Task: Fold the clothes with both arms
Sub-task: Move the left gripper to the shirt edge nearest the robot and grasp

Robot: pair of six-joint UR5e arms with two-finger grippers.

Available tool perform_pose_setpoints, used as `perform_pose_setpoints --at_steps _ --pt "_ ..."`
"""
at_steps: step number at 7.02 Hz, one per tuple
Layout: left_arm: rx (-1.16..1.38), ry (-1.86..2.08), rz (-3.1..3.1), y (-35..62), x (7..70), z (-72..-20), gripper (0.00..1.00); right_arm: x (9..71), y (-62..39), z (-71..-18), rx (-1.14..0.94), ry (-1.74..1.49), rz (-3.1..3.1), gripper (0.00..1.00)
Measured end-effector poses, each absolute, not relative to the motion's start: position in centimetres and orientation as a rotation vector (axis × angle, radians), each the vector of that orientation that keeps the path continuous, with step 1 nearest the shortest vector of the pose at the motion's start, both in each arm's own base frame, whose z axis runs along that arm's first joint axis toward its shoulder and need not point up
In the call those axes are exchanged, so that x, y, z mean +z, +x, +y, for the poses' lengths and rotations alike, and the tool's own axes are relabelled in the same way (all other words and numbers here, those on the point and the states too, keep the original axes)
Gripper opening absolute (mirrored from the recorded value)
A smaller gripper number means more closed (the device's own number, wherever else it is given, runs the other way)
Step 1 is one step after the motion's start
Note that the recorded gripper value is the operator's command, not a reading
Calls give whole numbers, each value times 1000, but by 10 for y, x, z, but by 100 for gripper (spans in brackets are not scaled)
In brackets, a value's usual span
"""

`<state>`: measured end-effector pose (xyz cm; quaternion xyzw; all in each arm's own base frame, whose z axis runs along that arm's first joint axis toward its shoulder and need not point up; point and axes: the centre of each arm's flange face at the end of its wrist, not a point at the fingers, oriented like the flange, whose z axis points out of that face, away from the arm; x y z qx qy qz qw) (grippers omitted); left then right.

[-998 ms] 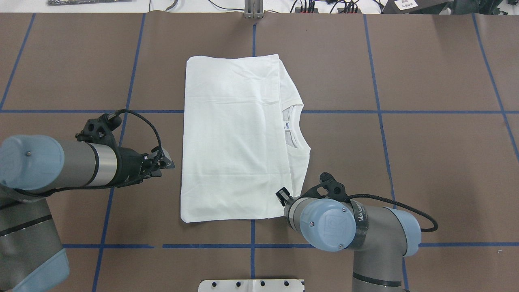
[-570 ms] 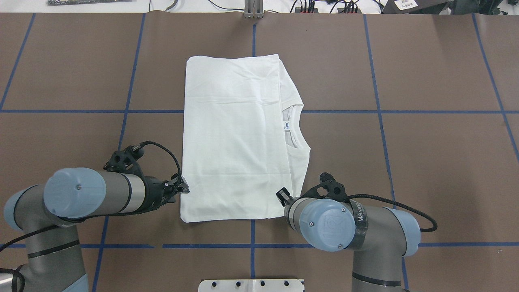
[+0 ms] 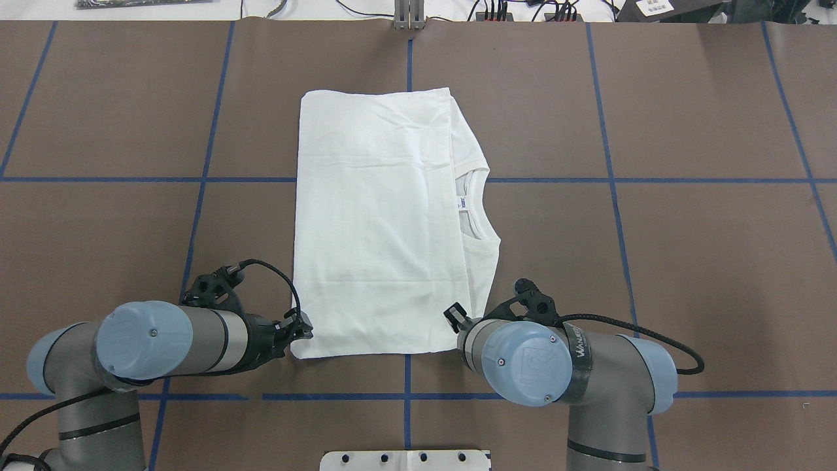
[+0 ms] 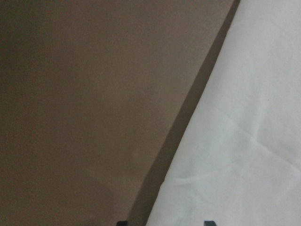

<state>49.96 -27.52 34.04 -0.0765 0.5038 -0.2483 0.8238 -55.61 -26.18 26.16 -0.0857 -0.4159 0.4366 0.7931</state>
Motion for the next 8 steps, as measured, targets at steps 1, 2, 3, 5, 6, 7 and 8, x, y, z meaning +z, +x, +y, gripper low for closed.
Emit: perform_pose_setpoints --at_steps 1,2,3,5,6,7,8 --pt "-523 -171 1063 504 342 -270 37 262 -556 -262 939 -184 -895 0" --pt "-526 -177 1060 506 342 -268 6 261 -556 -262 939 -185 -896 0" --pt "-537 -185 1058 506 341 -267 0 260 -556 -262 939 -185 -897 0" --pt "-550 -191 1057 506 340 -266 0 261 -556 -262 939 -185 -896 0" --pt "-551 -190 1060 505 338 -266 0 261 -555 -262 938 -185 -896 0" --pt "-552 -187 1070 502 333 -266 0 261 -554 -262 940 -186 -897 0" --pt "-547 -188 1090 498 324 -263 0 261 -552 -259 942 -188 -900 0"
